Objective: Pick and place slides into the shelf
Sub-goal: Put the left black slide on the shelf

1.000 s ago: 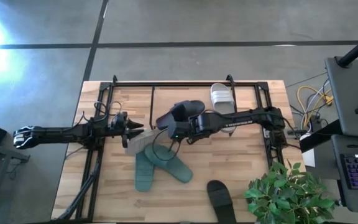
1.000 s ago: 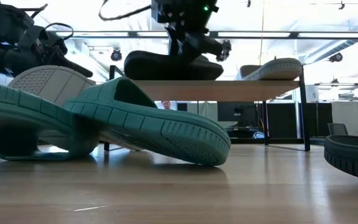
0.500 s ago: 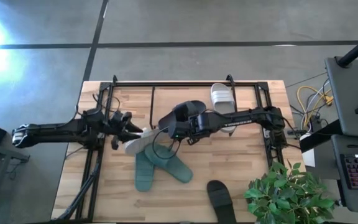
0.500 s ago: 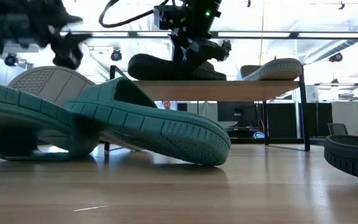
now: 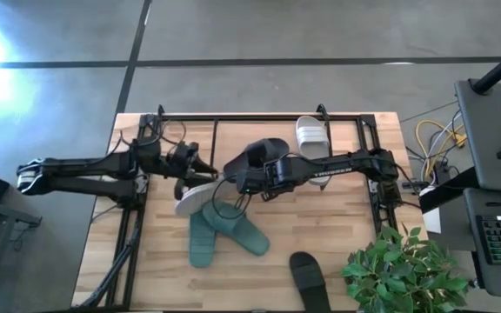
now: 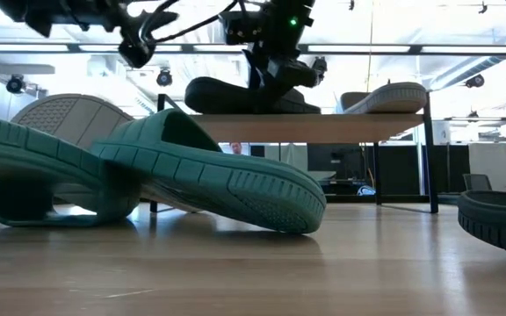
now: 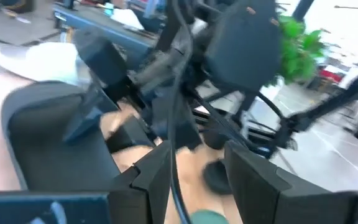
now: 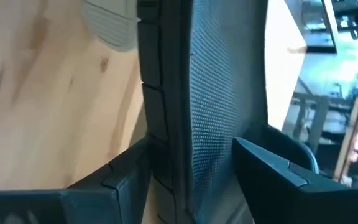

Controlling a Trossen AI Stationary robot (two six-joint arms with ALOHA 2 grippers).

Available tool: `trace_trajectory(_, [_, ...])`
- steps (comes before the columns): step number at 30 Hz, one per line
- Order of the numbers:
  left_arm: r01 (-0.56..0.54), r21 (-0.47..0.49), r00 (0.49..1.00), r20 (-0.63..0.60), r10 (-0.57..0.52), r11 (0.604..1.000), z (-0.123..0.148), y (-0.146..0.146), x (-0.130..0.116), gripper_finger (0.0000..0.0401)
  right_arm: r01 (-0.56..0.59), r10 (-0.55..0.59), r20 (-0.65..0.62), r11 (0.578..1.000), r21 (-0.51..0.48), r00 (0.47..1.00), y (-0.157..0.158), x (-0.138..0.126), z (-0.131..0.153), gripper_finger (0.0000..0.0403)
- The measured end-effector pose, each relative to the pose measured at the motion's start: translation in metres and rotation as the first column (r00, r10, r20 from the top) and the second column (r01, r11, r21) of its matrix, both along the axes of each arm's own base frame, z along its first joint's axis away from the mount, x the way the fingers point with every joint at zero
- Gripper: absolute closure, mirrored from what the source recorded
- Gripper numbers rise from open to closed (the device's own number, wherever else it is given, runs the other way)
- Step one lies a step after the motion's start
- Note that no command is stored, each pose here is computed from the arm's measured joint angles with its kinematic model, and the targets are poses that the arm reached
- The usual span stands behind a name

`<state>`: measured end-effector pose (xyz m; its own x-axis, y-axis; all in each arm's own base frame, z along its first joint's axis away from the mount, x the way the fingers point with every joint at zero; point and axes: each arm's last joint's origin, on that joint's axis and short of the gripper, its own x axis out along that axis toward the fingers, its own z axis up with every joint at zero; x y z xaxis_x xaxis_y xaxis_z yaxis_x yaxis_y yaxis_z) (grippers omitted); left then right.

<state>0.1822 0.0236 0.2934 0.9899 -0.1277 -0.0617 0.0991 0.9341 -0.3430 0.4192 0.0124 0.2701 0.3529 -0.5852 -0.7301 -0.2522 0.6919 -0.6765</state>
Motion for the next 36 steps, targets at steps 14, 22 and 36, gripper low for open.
trace_trajectory(14, [0.018, -0.016, 0.998, -0.052, -0.019, 1.0, 0.003, 0.008, 0.01, 0.0267, 0.186, -0.213, 0.103, 0.957, 0.222, 0.972, -0.003, -0.005, 0.002, 0.0151])
trace_trajectory(22, [-0.11, 0.156, 0.992, 0.078, 0.098, 0.982, 0.028, 0.017, 0.006, 0.0267, 0.253, -0.303, 0.145, 0.924, 0.286, 0.942, 0.0, -0.008, 0.006, 0.0127])
trace_trajectory(36, [0.053, -0.015, 0.986, -0.159, -0.055, 0.998, 0.017, 0.035, 0.016, 0.0267, 0.382, -0.58, 0.111, 0.656, 0.65, 0.807, 0.006, -0.025, 0.03, 0.0133])
